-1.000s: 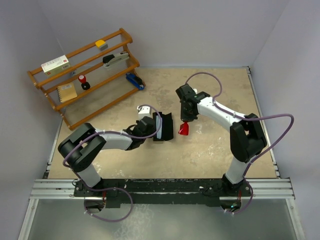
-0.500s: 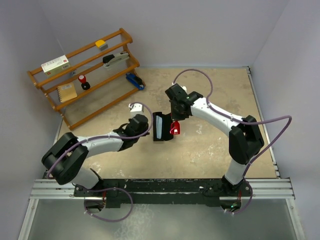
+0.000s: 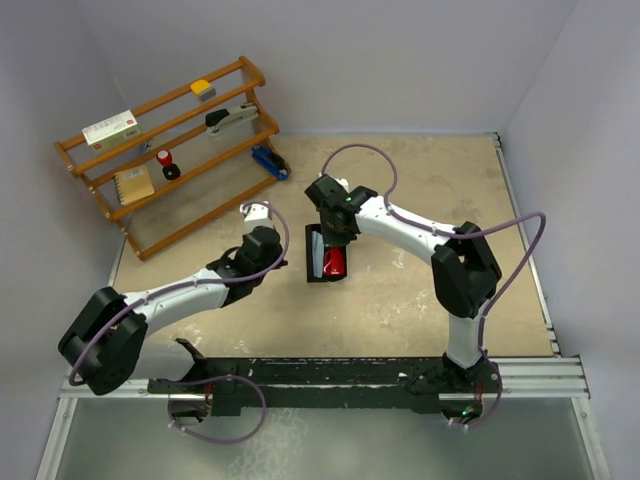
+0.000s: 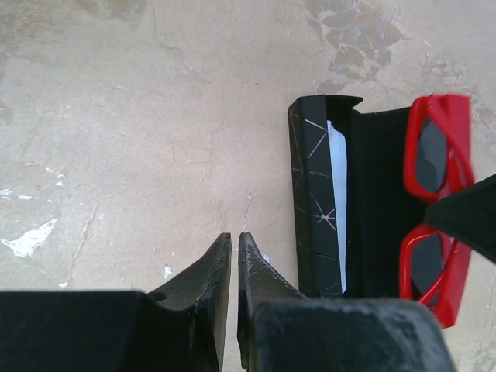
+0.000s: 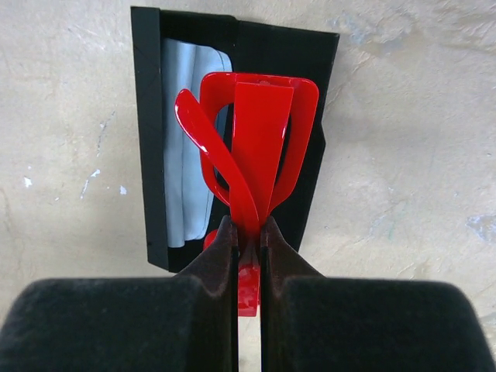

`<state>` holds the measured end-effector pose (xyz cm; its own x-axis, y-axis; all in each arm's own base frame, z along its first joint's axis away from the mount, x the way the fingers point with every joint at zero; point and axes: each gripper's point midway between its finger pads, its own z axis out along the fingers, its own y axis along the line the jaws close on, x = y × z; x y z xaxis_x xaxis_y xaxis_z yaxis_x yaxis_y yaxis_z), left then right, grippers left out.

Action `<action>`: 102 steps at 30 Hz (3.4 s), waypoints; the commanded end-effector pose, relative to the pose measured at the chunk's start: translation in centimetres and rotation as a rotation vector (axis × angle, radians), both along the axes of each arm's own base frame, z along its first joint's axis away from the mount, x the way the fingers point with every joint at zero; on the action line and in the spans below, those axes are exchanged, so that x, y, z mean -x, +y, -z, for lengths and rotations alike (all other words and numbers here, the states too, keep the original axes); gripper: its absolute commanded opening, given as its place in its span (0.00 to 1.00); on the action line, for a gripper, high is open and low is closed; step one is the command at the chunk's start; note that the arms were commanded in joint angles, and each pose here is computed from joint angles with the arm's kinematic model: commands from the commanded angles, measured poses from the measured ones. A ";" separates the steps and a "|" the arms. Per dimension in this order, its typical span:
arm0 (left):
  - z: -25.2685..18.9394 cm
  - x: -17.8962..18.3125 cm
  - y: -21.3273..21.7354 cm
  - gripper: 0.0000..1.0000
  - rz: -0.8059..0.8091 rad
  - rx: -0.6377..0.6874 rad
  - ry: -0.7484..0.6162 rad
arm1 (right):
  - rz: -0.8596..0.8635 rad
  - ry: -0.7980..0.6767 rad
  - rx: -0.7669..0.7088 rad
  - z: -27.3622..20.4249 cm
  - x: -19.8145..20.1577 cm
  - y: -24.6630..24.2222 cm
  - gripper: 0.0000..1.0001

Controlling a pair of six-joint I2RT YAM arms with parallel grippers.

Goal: Organize the sunglasses
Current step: Place the sunglasses in the sunglasses case.

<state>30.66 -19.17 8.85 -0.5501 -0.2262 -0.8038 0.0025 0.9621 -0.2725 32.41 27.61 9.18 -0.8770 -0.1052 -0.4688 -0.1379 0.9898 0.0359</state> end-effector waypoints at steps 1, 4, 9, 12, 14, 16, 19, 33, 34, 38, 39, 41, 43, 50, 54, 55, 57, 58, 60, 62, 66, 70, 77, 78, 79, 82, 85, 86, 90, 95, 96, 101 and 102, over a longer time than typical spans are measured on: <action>-1.5 -0.1 1.1 0.06 -0.022 0.006 -0.039 | 0.014 -0.035 -0.022 -1.1 -0.8 1.2 0.00; -1.8 0.0 1.2 0.06 -0.025 0.010 -0.043 | 0.016 -0.027 -0.022 -0.6 -0.9 1.6 0.00; -1.8 0.2 1.2 0.06 -0.020 0.021 -0.042 | 0.017 -0.024 -0.025 0.0 -1.2 2.2 0.00; -1.7 0.4 1.3 0.06 -0.017 0.023 -0.040 | 0.018 -0.023 -0.021 0.3 -1.4 2.4 0.00; -1.6 0.5 1.3 0.06 -0.016 0.025 -0.037 | 0.019 -0.021 -0.020 0.5 -1.6 2.6 0.00; -1.6 0.5 1.3 0.06 -0.017 0.026 -0.038 | 0.019 -0.017 -0.016 0.9 -1.7 2.7 0.00; -1.5 0.6 1.3 0.06 -0.014 0.027 -0.036 | 0.026 -0.023 -0.004 1.0 -2.0 2.7 0.00; -1.5 0.6 1.2 0.06 -0.010 0.030 -0.036 | 0.032 -0.026 0.000 1.6 -2.3 2.8 0.00; -1.5 0.6 1.2 0.06 -0.010 0.031 -0.035 | 0.031 -0.024 0.002 1.7 -2.3 2.8 0.00; -1.4 0.7 1.2 0.06 -0.009 0.030 -0.033 | 0.034 -0.021 0.008 2.2 -2.5 3.0 0.00; -1.5 0.7 1.3 0.06 -0.010 0.031 -0.034 | 0.035 -0.022 0.007 2.2 -2.6 3.0 0.00; -1.5 0.8 1.3 0.06 -0.010 0.031 -0.035 | 0.036 -0.020 0.008 2.5 -2.7 3.2 0.00; -1.5 0.8 1.4 0.06 -0.010 0.029 -0.035 | 0.034 -0.016 0.010 2.8 -2.8 3.3 0.00; -1.5 0.8 1.3 0.06 -0.008 0.030 -0.036 | 0.042 -0.002 0.021 3.6 -3.0 3.5 0.00; -1.5 0.8 1.4 0.06 -0.009 0.028 -0.036 | 0.044 0.020 0.025 4.3 -2.7 3.5 0.00; -1.6 0.8 1.3 0.06 -0.008 0.028 -0.037 | 0.043 0.028 0.023 4.6 -2.5 3.5 0.00; -1.6 0.8 1.4 0.06 -0.009 0.028 -0.037 | 0.044 0.046 0.016 5.0 -2.2 3.6 0.00; -1.6 0.8 1.3 0.06 -0.008 0.028 -0.037 | 0.044 0.051 0.017 5.2 -2.1 3.5 0.00; -1.6 0.7 1.3 0.06 -0.008 0.030 -0.039 | 0.043 0.060 0.013 5.5 -1.9 3.6 0.00; -1.6 0.7 1.3 0.06 -0.007 0.028 -0.038 | 0.045 0.068 0.016 5.7 -1.7 3.4 0.00; -1.6 0.7 1.2 0.06 -0.007 0.030 -0.038 | 0.046 0.086 0.011 5.9 -1.2 3.3 0.00; -1.5 0.7 1.2 0.06 -0.007 0.032 -0.037 | 0.049 0.069 0.008 5.8 -1.1 3.0 0.03; -1.6 0.8 1.2 0.06 -0.005 0.036 -0.038 | 0.048 0.083 0.030 6.1 -0.3 2.2 0.08; -1.6 0.8 1.2 0.06 -0.006 0.036 -0.037 | 0.052 0.081 0.030 6.0 -0.2 2.0 0.04; -1.6 0.8 1.2 0.06 -0.005 0.037 -0.038 | 0.052 0.079 0.028 5.9 -0.2 1.9 0.02; -1.6 0.8 1.2 0.06 -0.005 0.039 -0.040 | 0.048 0.076 0.020 5.4 0.0 1.8 0.00; -1.6 0.7 1.1 0.06 -0.006 0.041 -0.040 | 0.047 0.065 0.025 5.0 0.0 1.5 0.00; -1.6 0.7 1.1 0.06 -0.006 0.044 -0.041 | 0.045 0.061 0.027 4.9 0.0 1.5 0.00; -1.5 0.8 1.0 0.06 -0.004 0.046 -0.038 | 0.040 0.066 0.033 5.0 0.2 1.3 0.00; -1.5 0.8 1.1 0.06 -0.005 0.047 -0.037 | 0.032 0.068 0.023 5.4 -0.1 1.9 0.00; -1.4 0.8 1.1 0.06 -0.006 0.044 -0.036 | 0.031 0.067 0.022 5.4 -0.2 2.0 0.00; -1.3 0.8 1.2 0.06 -0.006 0.040 -0.035 | 0.008 0.057 -0.018 4.8 -0.6 3.0 0.09; -1.3 0.8 1.1 0.06 -0.006 0.041 -0.035 | 0.005 0.054 -0.030 4.4 -0.7 3.3 0.11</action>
